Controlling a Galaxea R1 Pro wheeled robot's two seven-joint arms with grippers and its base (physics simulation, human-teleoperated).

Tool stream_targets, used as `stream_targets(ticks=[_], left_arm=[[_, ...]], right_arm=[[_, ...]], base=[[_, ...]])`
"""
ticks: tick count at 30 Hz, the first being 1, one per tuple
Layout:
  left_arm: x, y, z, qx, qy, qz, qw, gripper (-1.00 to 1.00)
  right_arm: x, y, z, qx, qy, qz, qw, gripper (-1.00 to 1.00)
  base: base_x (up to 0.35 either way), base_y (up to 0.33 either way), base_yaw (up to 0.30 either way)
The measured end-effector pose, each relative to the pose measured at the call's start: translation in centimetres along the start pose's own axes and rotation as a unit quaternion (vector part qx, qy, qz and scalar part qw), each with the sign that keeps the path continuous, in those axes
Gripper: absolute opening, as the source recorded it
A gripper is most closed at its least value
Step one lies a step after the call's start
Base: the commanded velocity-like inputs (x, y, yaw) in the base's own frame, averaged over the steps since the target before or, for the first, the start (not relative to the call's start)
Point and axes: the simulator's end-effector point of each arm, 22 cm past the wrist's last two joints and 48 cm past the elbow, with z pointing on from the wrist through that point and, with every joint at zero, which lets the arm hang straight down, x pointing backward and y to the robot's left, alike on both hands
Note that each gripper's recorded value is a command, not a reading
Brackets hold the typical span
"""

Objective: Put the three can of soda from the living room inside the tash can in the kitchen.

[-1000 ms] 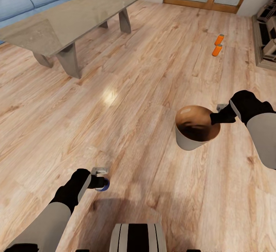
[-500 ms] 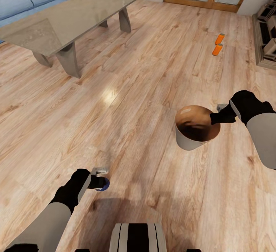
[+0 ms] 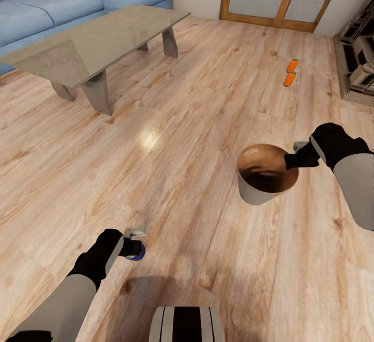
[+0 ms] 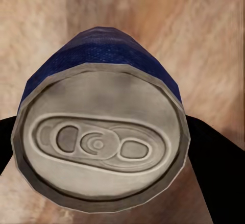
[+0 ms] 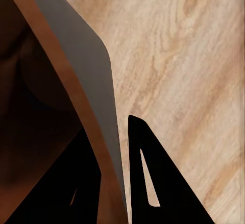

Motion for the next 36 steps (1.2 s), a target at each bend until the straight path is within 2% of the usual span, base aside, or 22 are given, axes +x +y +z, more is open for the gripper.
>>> stream_targets(ticks=[10, 15, 17, 19, 20, 23, 29, 34, 36], left_arm=[[-1.2, -0.2, -2.0, 0.003, -0.016, 0.001, 0.9999, -1.00], [-1.3, -1.2, -3.1, 0.027, -0.010, 0.001, 0.9996, -1.00], [-1.3, -2.1, -3.5, 0.046, -0.008, 0.002, 0.9989, -1.00], [-1.2, -2.3, -4.0, 0.050, -0.004, 0.002, 0.9988, -1.00], [-0.8, -2.5, -4.3, 0.053, 0.008, 0.000, 0.9986, -1.00], [-1.3, -2.5, -5.6, 0.054, 0.015, -0.001, 0.9984, -1.00], [-4.5, -2.6, -9.6, 0.053, -0.006, 0.003, 0.9985, -1.00], [-7.9, -2.9, -13.1, 0.051, -0.050, 0.011, 0.9974, -1.00], [-8.3, -2.9, -13.9, 0.051, -0.055, 0.012, 0.9971, -1.00]], right_arm=[[-0.7, -0.2, -2.9, 0.002, -0.019, -0.002, 0.9998, -1.00], [-0.8, 0.3, -3.9, -0.003, -0.024, -0.003, 0.9997, -1.00], [0.7, 1.7, -2.8, -0.011, -0.009, -0.009, 0.9999, -1.00], [1.0, 2.8, -2.7, -0.015, -0.009, -0.016, 0.9997, -1.00], [1.3, 3.8, -2.3, -0.017, -0.006, -0.025, 0.9995, -1.00], [2.9, 6.3, -1.2, -0.041, 0.013, -0.025, 0.9988, -1.00], [4.7, 8.1, -0.5, -0.040, 0.037, -0.045, 0.9975, -1.00], [6.2, 10.3, -0.1, -0.054, 0.050, -0.052, 0.9959, -1.00], [6.2, 10.4, -0.4, -0.053, 0.052, -0.055, 0.9957, -1.00]], base=[[0.000, 0.000, 0.000], [0.000, 0.000, 0.000], [0.000, 0.000, 0.000], [0.000, 0.000, 0.000], [0.000, 0.000, 0.000], [0.000, 0.000, 0.000], [0.000, 0.000, 0.000], [0.000, 0.000, 0.000], [0.000, 0.000, 0.000]])
